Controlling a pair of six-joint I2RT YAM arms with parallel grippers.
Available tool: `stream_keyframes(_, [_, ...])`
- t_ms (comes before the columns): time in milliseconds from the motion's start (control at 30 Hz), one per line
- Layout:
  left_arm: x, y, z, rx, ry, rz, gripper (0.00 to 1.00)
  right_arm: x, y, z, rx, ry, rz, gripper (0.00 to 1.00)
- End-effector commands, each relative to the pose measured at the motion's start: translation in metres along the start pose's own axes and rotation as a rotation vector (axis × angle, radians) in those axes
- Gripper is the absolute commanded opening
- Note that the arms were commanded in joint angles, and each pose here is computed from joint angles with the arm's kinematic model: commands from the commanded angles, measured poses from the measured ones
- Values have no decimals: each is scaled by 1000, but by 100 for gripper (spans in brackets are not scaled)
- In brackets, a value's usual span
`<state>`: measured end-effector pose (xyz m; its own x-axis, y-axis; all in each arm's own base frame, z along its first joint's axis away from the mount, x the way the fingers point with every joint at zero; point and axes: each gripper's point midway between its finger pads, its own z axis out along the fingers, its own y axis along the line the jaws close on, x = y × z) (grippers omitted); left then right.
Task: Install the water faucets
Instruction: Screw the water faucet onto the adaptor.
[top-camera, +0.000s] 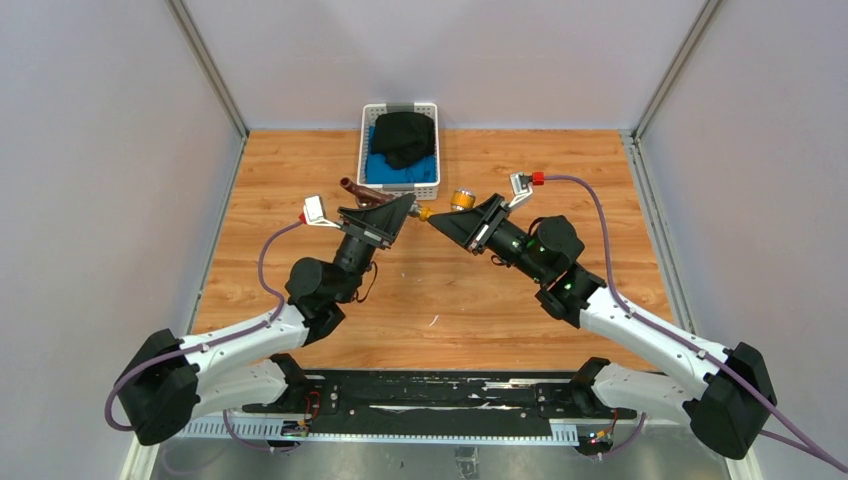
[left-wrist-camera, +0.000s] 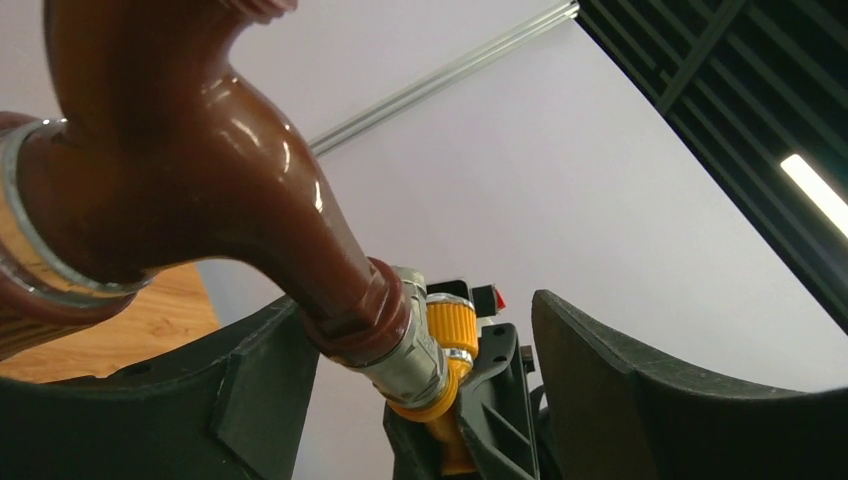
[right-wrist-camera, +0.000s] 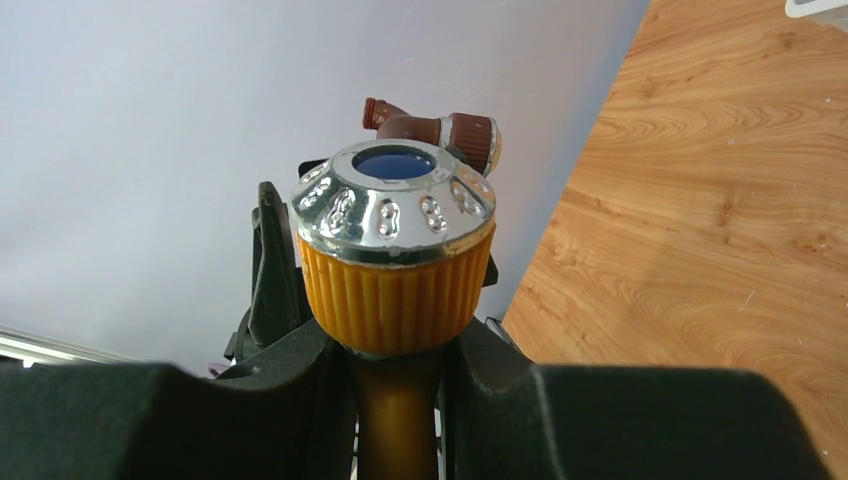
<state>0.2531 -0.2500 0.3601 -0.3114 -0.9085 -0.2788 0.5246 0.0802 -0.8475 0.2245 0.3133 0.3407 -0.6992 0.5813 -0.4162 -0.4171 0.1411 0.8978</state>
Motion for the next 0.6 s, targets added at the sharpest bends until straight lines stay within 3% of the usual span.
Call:
stream_keyframes(0, [-9, -14, 9, 30, -51, -2, 77, -14, 47, -1, -137, -48, -21, 0])
stream_keyframes(333, [-9, -8, 10, 13, -60, -2, 60, -9, 47, 2, -148, -25, -5, 0])
stream_keyframes(567, [-9, -5, 10, 5, -66, -15, 30, -7, 43, 1, -135, -17, 6, 0])
